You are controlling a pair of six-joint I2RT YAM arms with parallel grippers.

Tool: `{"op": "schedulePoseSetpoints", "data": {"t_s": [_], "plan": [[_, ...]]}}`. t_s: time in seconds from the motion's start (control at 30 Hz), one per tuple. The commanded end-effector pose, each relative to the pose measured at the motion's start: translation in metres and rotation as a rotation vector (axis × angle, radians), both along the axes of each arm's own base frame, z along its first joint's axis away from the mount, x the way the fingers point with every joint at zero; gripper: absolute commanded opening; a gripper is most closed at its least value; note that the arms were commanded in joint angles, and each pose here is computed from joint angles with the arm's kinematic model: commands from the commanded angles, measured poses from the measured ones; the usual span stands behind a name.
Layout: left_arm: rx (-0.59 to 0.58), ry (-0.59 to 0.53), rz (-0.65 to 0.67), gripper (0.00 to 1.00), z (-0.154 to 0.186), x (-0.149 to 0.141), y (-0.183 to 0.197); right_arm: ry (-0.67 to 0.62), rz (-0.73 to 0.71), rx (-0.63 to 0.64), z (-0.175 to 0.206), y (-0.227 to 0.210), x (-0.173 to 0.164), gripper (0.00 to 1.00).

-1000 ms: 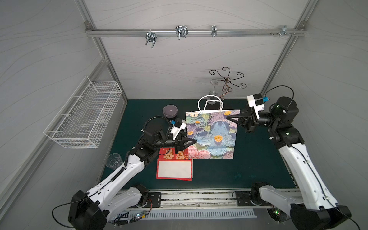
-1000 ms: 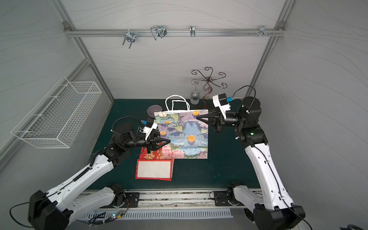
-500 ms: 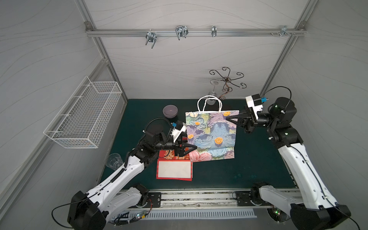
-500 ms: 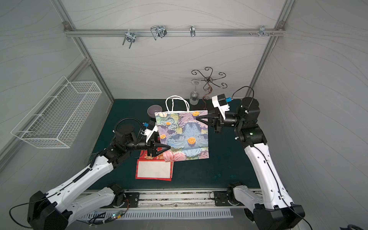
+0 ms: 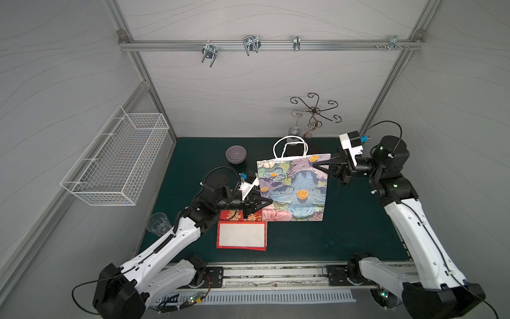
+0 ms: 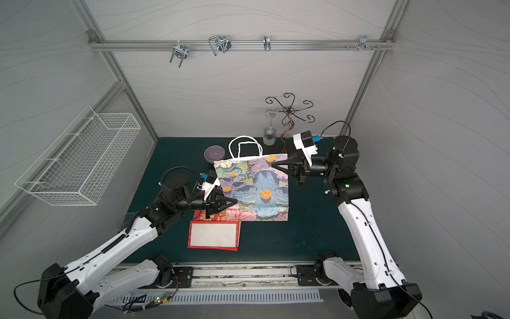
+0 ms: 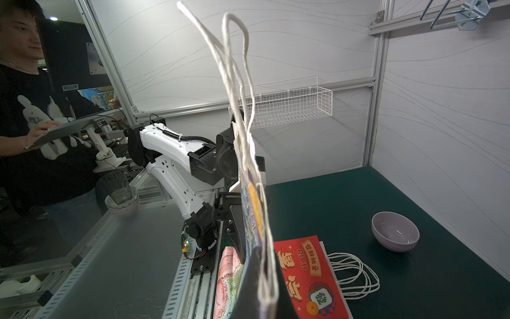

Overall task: Put away the paper bag
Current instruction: Press the paper bag.

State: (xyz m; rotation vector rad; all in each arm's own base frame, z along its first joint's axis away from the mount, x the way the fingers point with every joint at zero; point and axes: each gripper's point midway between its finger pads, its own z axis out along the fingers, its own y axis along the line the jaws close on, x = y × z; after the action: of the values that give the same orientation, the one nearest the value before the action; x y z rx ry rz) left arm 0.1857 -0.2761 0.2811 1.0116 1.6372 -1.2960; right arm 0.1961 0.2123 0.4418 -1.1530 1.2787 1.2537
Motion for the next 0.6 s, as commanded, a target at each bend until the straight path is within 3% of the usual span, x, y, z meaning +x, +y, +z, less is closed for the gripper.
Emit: {"op": "schedulePoseSetpoints", "data": {"t_s": [0.0, 0.03, 0.1, 0.23, 0.37, 0.57], "plan": [[-0.045, -0.083, 0.006, 0.43, 0.02, 0.0, 0.0, -0.023, -0.007, 0.0, 0.002, -0.004, -0.003, 0.0], [-0.061, -0.089, 0.022, 0.55, 0.026, 0.002, 0.001, -0.025, -0.005, -0.008, 0.0, -0.004, -0.004, 0.0], [-0.096, -0.102, 0.053, 0.67, 0.039, 0.007, 0.002, -0.023, 0.002, -0.028, -0.005, -0.005, -0.007, 0.0], [-0.173, -0.108, 0.075, 0.7, 0.066, 0.017, 0.003, 0.001, 0.017, -0.048, -0.017, -0.005, -0.011, 0.0], [-0.245, -0.107, 0.045, 0.63, 0.087, 0.02, 0.002, 0.02, 0.025, -0.043, -0.021, -0.005, -0.011, 0.0], [-0.294, -0.085, -0.001, 0.27, 0.098, 0.017, -0.001, 0.025, 0.021, -0.042, -0.023, -0.005, -0.009, 0.0]]}}
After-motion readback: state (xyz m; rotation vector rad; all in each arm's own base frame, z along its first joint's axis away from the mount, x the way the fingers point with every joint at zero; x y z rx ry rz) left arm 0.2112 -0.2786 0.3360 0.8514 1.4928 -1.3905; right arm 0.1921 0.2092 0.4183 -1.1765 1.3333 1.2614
